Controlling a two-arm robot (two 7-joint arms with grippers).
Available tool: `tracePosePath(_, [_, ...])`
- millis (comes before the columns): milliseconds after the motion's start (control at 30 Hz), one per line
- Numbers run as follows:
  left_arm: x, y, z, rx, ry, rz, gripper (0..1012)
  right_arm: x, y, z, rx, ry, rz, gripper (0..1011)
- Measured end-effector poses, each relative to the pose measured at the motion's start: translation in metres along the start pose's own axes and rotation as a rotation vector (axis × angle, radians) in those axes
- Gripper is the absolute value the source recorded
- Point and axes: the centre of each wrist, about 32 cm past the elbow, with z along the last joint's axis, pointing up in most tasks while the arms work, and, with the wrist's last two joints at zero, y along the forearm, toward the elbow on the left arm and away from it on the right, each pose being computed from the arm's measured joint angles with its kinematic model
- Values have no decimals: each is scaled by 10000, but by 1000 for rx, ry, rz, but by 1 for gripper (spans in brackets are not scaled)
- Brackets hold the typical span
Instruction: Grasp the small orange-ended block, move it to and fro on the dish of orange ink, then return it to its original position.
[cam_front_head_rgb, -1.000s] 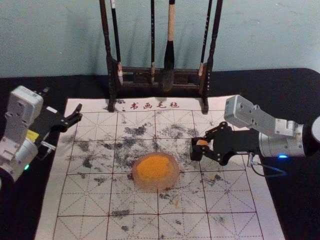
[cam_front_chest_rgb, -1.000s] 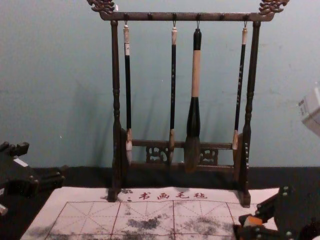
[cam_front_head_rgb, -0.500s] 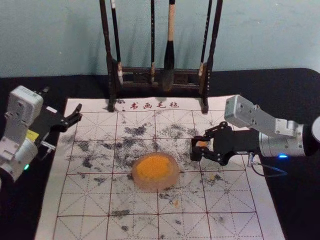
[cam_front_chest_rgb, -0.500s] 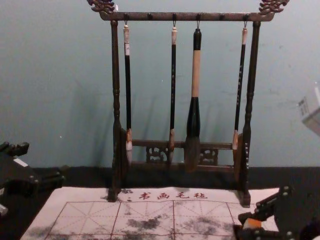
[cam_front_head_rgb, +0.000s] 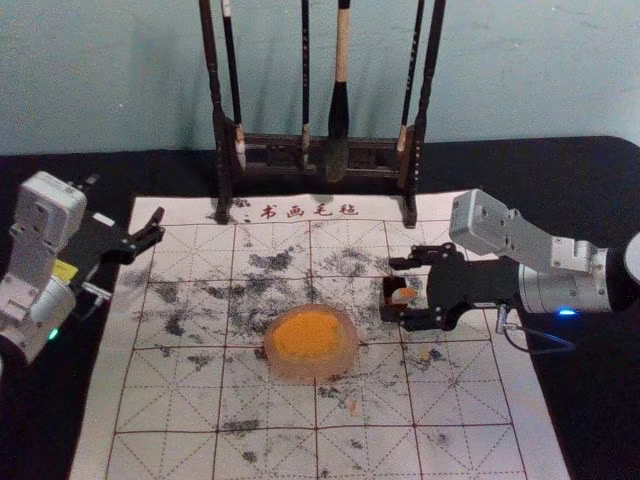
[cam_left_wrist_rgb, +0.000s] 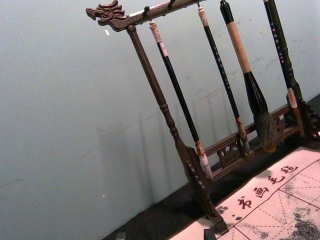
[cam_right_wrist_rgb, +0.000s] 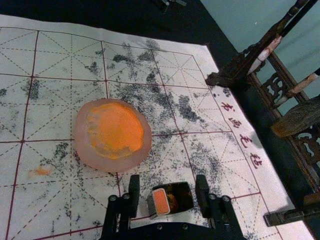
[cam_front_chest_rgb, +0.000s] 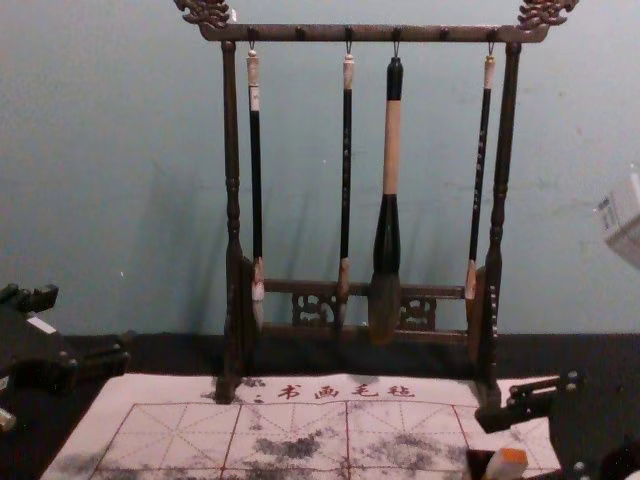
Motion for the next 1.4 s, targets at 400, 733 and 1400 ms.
tracePosePath(400, [0, 0, 0, 0, 0, 0, 1001, -82, -91, 40, 159, 11, -136, 1002])
tracePosePath(733, [0, 0, 0, 0, 0, 0, 1001, -448, -109, -94, 230, 112, -499, 1003])
tracePosePath(1400, [0, 0, 0, 0, 0, 0, 1001, -1051, 337, -525, 219, 323, -856, 1003])
